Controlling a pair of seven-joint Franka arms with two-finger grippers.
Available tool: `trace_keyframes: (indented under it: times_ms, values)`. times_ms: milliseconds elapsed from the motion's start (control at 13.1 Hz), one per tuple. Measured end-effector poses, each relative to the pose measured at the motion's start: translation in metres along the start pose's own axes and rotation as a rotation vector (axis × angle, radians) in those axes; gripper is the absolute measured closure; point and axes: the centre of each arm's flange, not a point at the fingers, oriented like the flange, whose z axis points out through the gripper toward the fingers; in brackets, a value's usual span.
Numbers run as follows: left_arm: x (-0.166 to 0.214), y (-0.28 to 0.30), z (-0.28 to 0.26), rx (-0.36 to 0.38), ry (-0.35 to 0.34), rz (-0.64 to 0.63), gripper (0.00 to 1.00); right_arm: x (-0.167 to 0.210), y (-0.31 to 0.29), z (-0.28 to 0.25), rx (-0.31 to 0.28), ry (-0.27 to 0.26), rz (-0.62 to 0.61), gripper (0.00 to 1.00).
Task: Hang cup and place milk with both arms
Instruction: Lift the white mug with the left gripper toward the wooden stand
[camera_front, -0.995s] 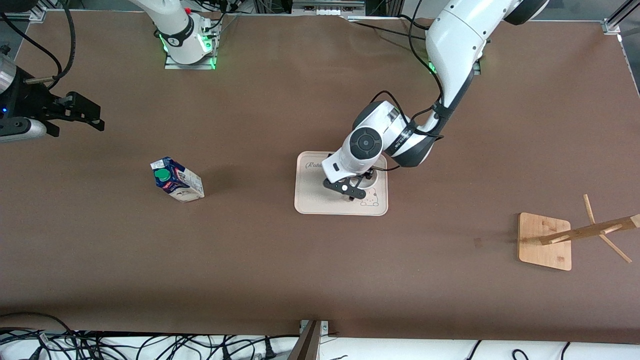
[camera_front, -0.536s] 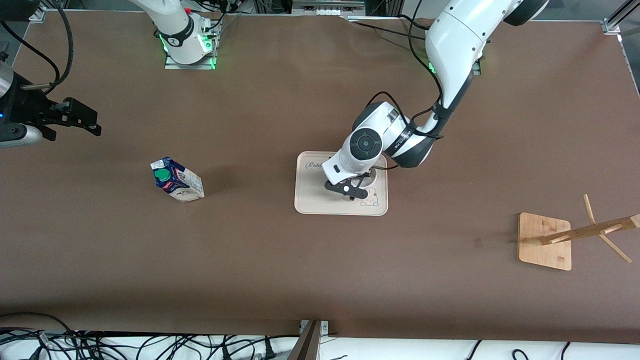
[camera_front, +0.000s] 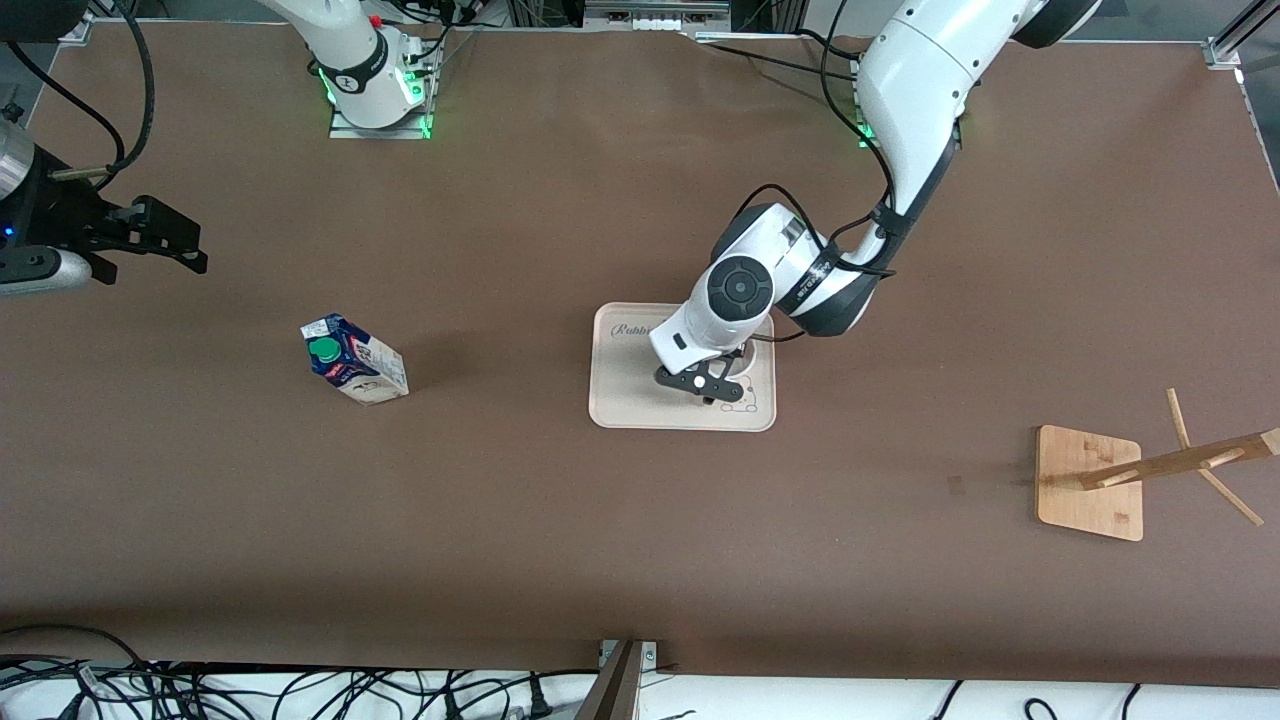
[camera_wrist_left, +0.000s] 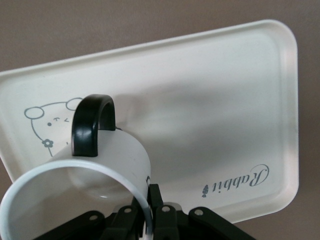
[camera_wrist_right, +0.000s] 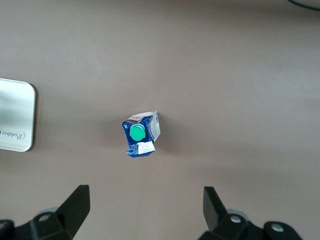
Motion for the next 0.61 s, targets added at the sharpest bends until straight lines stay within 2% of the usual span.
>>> trace_keyframes:
  times_ms: [153,306,459,612]
  values:
    - [0.005,-0.001,-0.04,-0.006,0.055,-0.012,0.93,0.0,0.001,0.0,0.0,0.001,0.003,0.0]
    - [0.002,-0.017,-0.108,0.004,0.091,-0.051,0.93,0.0,0.002,0.0,0.0,0.002,0.003,0.0]
    - [-0.005,-0.05,-0.175,0.006,0.112,-0.108,0.93,0.0,0.002,-0.001,0.0,0.002,0.003,0.0]
    - [-0.007,-0.098,-0.221,0.012,0.132,-0.18,0.93,0.0,0.002,-0.001,-0.001,0.002,0.003,0.0]
